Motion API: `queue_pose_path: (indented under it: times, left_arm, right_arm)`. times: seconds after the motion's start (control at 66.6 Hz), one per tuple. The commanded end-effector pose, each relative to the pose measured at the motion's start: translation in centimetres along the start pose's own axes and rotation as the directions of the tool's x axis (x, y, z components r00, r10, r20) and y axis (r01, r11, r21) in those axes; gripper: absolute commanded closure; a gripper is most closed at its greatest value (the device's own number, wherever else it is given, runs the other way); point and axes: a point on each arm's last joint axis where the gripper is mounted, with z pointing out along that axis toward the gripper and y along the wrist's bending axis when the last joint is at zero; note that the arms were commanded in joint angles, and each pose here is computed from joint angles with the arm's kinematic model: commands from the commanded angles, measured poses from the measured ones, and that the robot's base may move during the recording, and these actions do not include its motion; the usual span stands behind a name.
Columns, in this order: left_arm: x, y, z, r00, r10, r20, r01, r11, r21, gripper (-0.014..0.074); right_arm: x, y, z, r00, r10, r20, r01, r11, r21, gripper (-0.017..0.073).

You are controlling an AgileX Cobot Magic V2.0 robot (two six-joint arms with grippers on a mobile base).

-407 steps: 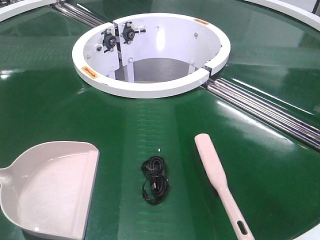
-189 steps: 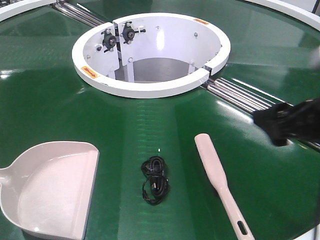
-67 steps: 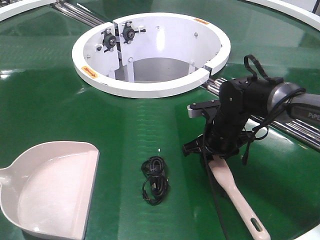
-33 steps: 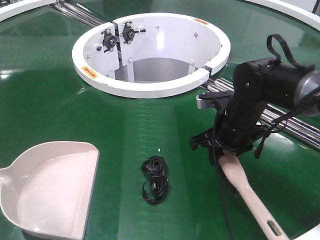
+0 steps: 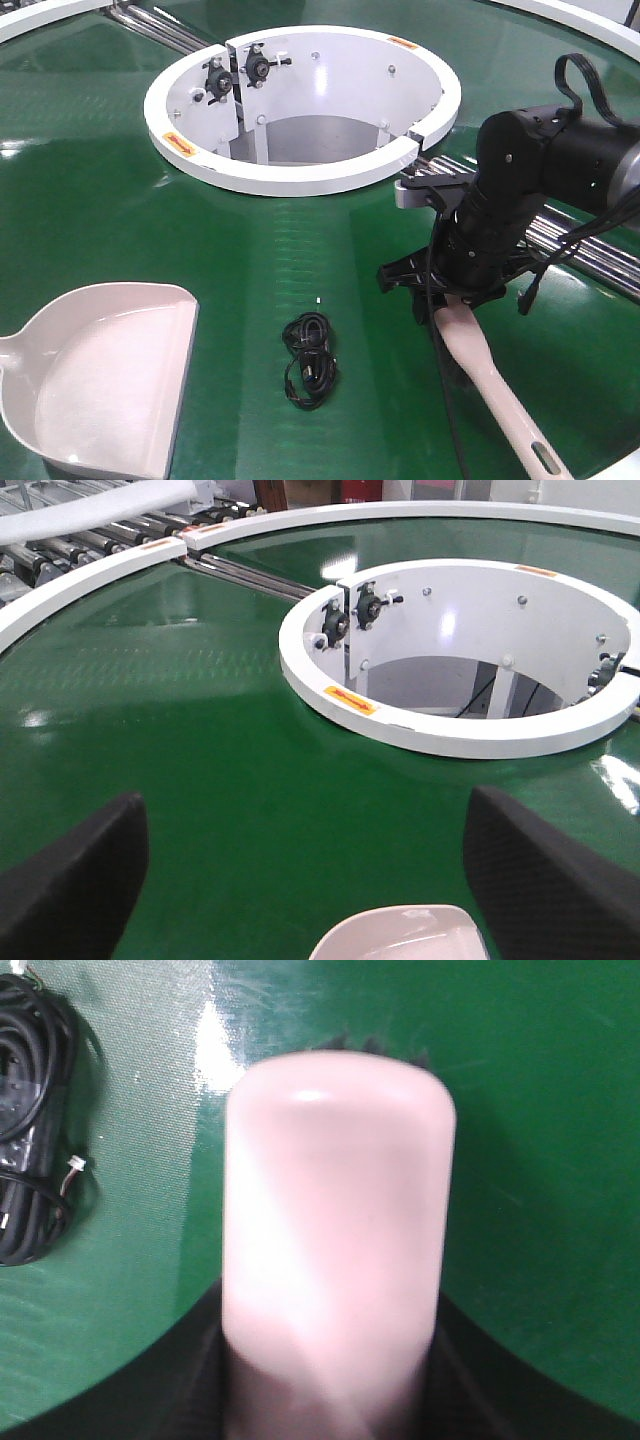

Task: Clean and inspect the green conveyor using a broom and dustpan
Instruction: 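Reach the left gripper to the pink dustpan handle and grasp it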

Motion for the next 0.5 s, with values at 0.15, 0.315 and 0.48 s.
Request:
queue_pose_path:
  times: [0.15,0.315,0.48]
  left_arm:
    - [-1.34,0.09,-0.45,0.998,0.005,0.067,-0.004,1.000,-0.006,0.0004]
    - [-0.73,0.56,-0.44,0.955,0.295,-0.017,-0.296,0.954,-0.054,0.0004]
    - [-0.60,0.99,-0.48,0.687,0.722,-0.085,-0.727,0.684,-0.062,0.0004]
  right_arm:
    - [-0.21,0.07,-2.38,0.995,-0.007,0.097,0.008,1.000,-0.008,0.0562]
    - [-0.21,0.07,-2.38,0.995,-0.007,0.097,0.008,1.000,-0.009,0.0562]
    - [-0.21,0.07,-2.38,0.995,-0.007,0.097,0.008,1.000,-0.009,0.0562]
